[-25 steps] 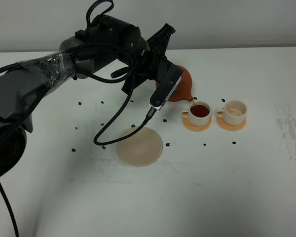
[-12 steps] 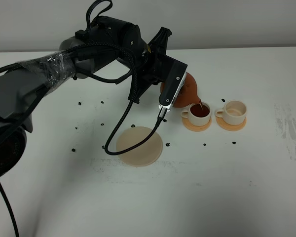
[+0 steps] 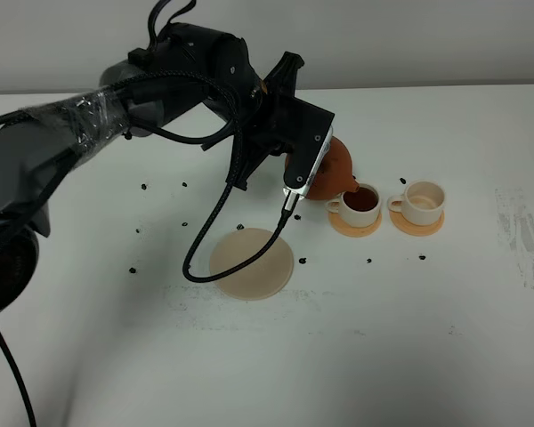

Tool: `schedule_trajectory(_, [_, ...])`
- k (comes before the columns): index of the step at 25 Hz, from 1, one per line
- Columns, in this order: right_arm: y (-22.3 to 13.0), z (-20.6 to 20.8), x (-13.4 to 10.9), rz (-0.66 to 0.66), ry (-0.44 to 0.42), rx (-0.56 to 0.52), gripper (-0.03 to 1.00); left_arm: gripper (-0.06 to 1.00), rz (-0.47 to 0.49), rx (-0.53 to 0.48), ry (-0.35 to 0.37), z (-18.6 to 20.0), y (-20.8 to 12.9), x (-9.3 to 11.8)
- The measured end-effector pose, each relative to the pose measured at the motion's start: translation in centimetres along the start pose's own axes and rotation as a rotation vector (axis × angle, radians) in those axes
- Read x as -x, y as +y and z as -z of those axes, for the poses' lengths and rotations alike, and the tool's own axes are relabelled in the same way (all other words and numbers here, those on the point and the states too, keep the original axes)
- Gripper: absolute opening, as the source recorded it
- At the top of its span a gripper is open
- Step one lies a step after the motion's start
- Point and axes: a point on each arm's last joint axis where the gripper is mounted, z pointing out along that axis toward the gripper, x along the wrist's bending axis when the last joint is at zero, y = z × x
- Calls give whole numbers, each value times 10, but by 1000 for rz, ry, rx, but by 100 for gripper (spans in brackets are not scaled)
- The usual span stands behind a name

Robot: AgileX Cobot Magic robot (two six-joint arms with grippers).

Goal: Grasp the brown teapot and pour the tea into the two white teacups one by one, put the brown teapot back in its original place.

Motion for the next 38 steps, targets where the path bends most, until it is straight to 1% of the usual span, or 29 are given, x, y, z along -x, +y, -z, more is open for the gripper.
schedule_trajectory(6, [0, 0, 0, 0, 0, 0, 39, 8, 167, 41, 39, 39, -2, -12])
schedule_trajectory(8, [0, 0, 0, 0, 0, 0, 39, 8, 210, 50, 46, 50, -2, -12])
schedule_trajectory(10, [0, 0, 0, 0, 0, 0, 39, 8, 240, 65, 36, 56, 0, -6])
schedule_trajectory(13, [0, 0, 0, 0, 0, 0, 39, 8, 298, 91, 9, 59, 2, 10])
schedule_trajectory(16, [0, 0, 0, 0, 0, 0, 39, 8, 370, 113, -21, 59, 5, 33])
schedule_trajectory(20, [0, 0, 0, 0, 0, 0, 39, 8, 435, 141, -40, 62, 16, 57])
schedule_trajectory(23, [0, 0, 0, 0, 0, 0, 39, 8, 476, 167, -72, 58, 28, 73])
schedule_trajectory(25, [0, 0, 0, 0, 0, 0, 39, 8, 488, 183, -91, 56, 37, 80])
schedule_trajectory(28, [0, 0, 0, 0, 0, 0, 39, 8, 495, 189, -93, 49, 44, 84])
schedule_trajectory(34, [0, 0, 0, 0, 1, 0, 39, 8, 507, 153, -102, 15, 44, 97])
schedule_trajectory(38, [0, 0, 0, 0, 1, 0, 39, 8, 515, 132, -118, 0, 41, 106])
